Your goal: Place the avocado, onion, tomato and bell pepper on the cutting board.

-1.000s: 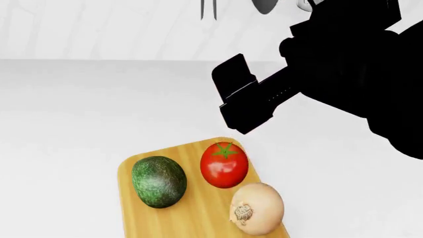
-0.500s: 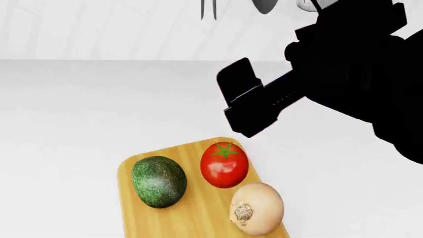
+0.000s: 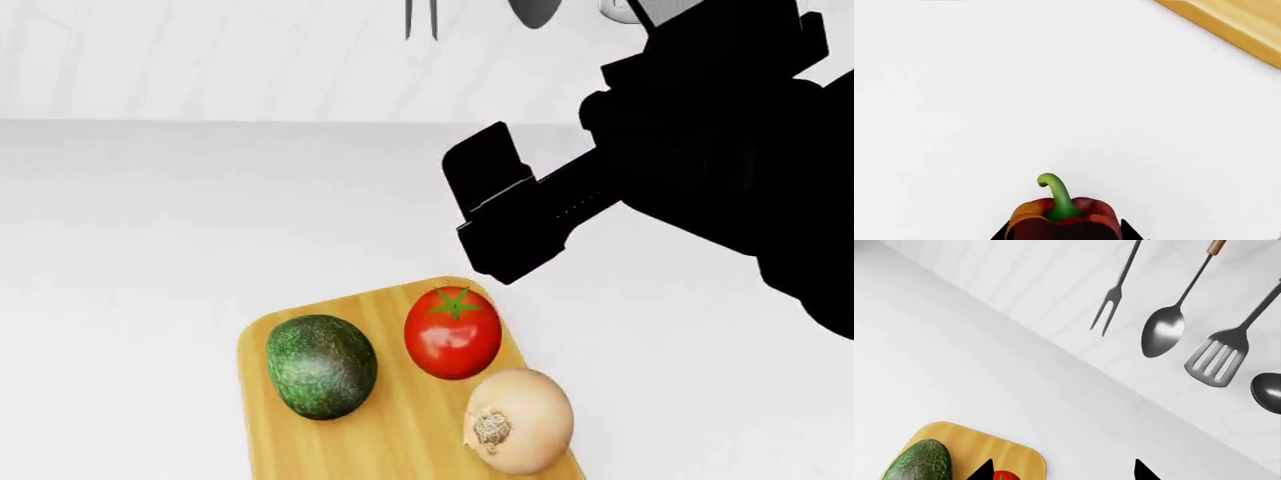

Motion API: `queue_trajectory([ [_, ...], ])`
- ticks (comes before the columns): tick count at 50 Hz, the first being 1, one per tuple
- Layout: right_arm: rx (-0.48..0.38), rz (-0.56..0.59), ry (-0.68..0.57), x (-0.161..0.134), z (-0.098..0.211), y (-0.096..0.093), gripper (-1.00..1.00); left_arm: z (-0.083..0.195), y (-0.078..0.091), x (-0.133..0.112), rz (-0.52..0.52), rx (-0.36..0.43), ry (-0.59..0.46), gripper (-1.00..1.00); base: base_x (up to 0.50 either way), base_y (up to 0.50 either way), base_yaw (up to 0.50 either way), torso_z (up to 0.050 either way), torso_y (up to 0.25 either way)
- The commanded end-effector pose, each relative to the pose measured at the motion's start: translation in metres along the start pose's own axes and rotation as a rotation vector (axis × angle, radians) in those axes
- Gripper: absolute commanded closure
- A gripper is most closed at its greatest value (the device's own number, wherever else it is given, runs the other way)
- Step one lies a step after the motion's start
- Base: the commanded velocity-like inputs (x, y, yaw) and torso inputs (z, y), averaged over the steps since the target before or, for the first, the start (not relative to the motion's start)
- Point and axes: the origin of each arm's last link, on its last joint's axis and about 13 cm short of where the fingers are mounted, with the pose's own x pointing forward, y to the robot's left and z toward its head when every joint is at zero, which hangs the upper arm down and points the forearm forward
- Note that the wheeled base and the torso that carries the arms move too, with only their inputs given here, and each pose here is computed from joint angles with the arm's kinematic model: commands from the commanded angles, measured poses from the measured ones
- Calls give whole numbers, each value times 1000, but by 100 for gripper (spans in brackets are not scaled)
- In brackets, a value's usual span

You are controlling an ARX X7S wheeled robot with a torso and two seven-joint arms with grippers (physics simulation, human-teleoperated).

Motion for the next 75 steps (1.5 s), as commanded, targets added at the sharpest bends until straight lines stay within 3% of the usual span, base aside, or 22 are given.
queue_trajectory([
  [1, 1, -3, 0, -1, -1, 1, -100, 2, 2, -1, 29, -2, -31, 100, 0, 0, 0, 0, 0],
  [7, 4, -7, -8, -3, 1, 0, -100, 12, 2, -13, 63, 37, -71, 100, 0, 0, 0, 0, 0],
  [19, 13, -20, -17, -3, 2, -4, -100, 49, -14, -28, 12, 172, -171, 100, 0, 0, 0, 0, 0],
  [45, 19, -15, -20, 5, -6, -2, -100, 100, -35, 2, -113, 334, -302, 100, 0, 0, 0, 0, 0],
  [62, 18, -9, -9, 11, -9, -3, -100, 136, -32, 28, -149, 369, -356, 100, 0, 0, 0, 0, 0],
  [75, 18, -6, 4, 17, -9, -5, -100, 162, -40, 37, -226, 398, -417, 100, 0, 0, 0, 0, 0],
])
